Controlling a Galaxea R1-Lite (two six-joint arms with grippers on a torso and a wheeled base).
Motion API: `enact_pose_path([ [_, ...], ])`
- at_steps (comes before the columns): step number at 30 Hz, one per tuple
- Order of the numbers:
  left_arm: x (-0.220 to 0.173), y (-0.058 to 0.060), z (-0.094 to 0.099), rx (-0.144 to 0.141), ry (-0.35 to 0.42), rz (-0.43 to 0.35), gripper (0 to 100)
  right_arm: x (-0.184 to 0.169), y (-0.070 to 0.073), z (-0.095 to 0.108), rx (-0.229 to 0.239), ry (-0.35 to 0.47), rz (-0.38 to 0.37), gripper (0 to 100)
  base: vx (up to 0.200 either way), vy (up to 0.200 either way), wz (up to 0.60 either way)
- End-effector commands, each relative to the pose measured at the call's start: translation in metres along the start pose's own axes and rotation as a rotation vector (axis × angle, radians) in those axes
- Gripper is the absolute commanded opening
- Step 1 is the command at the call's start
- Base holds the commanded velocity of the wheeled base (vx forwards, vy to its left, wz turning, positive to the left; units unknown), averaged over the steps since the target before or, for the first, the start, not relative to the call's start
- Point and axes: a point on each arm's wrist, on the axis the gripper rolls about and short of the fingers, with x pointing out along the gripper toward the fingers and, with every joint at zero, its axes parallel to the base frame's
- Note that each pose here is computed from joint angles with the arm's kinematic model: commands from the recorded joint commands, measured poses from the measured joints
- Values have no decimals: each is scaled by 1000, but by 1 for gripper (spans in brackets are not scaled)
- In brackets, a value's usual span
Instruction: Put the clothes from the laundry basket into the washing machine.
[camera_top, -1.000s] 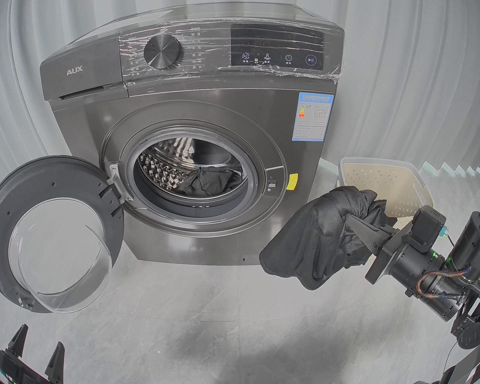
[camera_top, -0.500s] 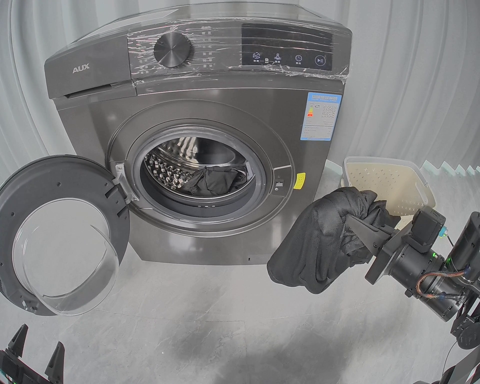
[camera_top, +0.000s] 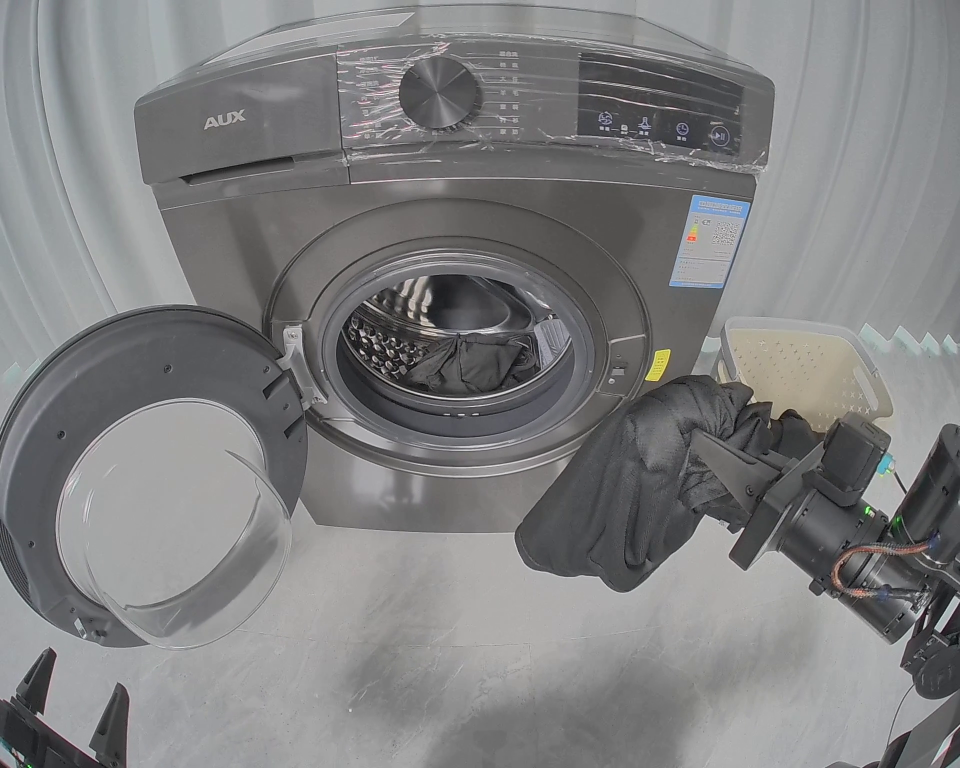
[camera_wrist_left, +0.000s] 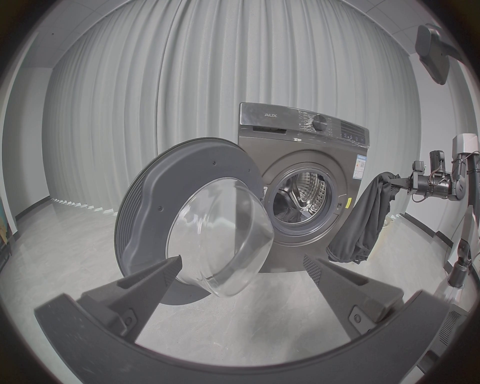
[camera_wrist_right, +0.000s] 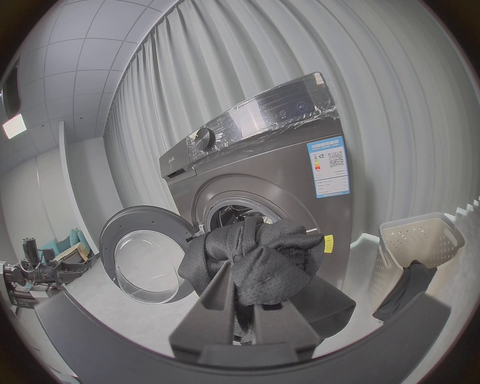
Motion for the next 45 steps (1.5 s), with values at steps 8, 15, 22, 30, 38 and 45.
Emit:
enact_pose_path([
  [8, 0, 0, -4, 0, -1, 0, 100, 0, 0, -1, 7, 5, -2, 0, -100, 0, 0],
  [15, 0, 0, -4, 1, -1, 2, 100, 0, 0, -1, 7, 7, -1, 0, 0, 57, 0],
  [22, 0, 0, -4, 9, -3, 3, 100, 2, 4, -2, 4, 14, 15, 0, 0, 200, 0],
  [30, 0, 0, -5, 36, -4, -4, 100, 11, 22, 1, 63, 3, 83, 0, 0, 75, 0],
  [38, 0, 0, -5, 49, -4, 2, 100, 19, 24, -3, 76, 10, 83, 0, 0, 0, 0],
  [45, -11, -4, 37, 24, -169, -73, 100, 31, 25, -5, 80, 10, 71, 0, 0, 0, 0],
])
